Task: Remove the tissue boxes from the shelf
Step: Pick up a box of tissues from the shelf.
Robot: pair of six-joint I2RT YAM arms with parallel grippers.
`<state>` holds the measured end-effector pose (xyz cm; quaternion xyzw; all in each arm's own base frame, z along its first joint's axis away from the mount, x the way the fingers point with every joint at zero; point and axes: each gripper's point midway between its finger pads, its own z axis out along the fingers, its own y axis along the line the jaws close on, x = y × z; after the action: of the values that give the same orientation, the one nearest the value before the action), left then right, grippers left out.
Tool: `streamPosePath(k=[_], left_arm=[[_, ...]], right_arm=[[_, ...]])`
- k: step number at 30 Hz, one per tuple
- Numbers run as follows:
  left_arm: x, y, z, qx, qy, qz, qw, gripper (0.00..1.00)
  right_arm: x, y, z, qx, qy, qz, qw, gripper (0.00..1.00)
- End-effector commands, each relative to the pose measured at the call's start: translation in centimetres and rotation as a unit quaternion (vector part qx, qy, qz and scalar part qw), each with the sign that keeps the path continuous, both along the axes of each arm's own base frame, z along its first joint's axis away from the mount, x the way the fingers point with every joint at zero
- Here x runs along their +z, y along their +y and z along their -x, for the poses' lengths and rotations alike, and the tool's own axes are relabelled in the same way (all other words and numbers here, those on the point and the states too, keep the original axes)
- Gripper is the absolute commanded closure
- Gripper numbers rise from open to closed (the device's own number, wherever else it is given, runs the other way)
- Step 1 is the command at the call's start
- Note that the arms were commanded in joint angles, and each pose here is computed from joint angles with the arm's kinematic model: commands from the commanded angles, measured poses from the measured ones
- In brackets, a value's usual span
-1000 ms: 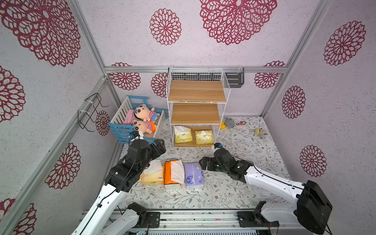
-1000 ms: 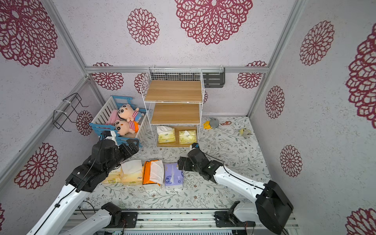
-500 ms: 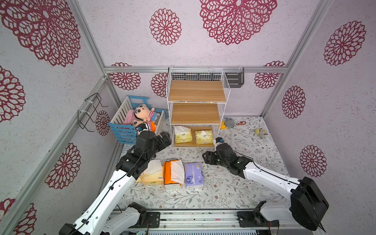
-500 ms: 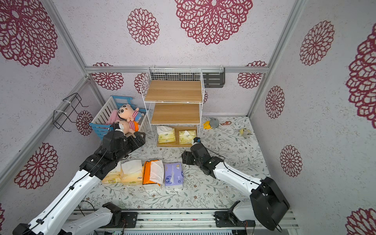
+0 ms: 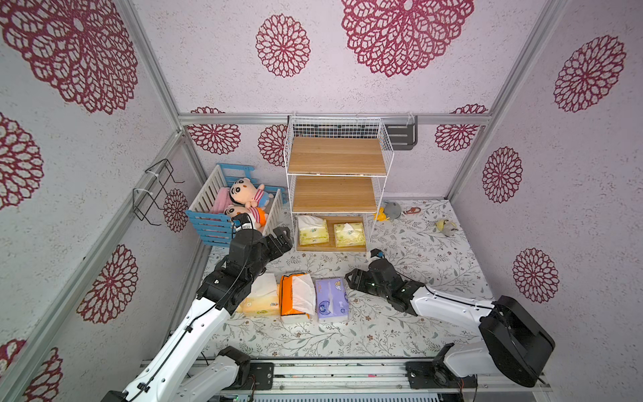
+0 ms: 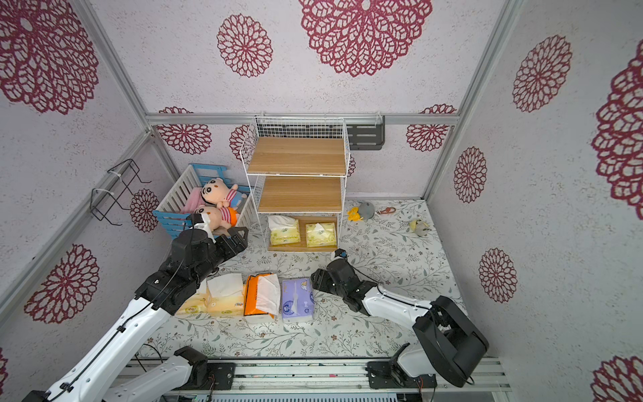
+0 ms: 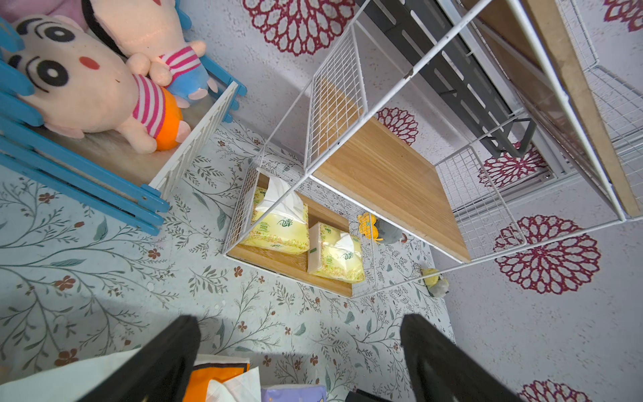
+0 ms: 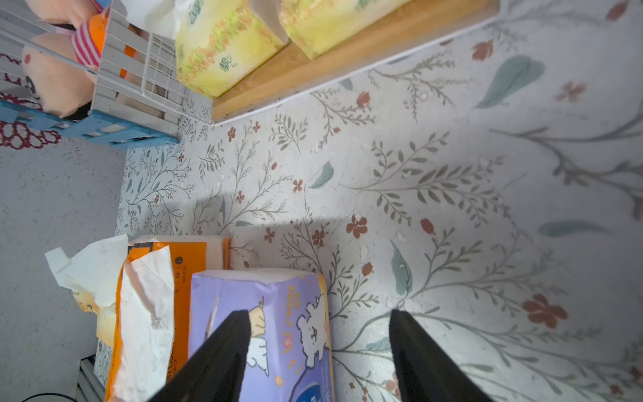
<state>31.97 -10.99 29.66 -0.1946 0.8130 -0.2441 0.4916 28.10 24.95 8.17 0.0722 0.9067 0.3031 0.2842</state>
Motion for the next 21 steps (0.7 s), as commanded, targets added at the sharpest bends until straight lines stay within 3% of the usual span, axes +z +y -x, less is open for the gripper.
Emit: streamPosePath(k=[1,6,13,21], left_arm=[[0.0,0.0,-0.5,-0.002,-0.013,-0.003,1.000,0.03],[-0.4,-0.2,-1.1,-0.003,-0.013,-0.009,1.000,0.03],[-0.6,-0.5,-2.5,-0.009,-0.029,-0.015,0.999,0.03],[-1.5,-0.7,-4.2,-0.012,-0.027,-0.018,0.999,0.03]], right_arm=[[1.2,2.3,0.0,-0.007,-0.015,-0.053,0.998,0.27],[3.7,4.0,-0.8,0.018,-0.063,-0.062,0.996,0.26],[10.2,2.4,-4.1,-0.030,-0.189,-0.070,0.979,0.24],[12.1,4.7,-8.4,-0.001,-0.257,-0.126,0.958,0.32]])
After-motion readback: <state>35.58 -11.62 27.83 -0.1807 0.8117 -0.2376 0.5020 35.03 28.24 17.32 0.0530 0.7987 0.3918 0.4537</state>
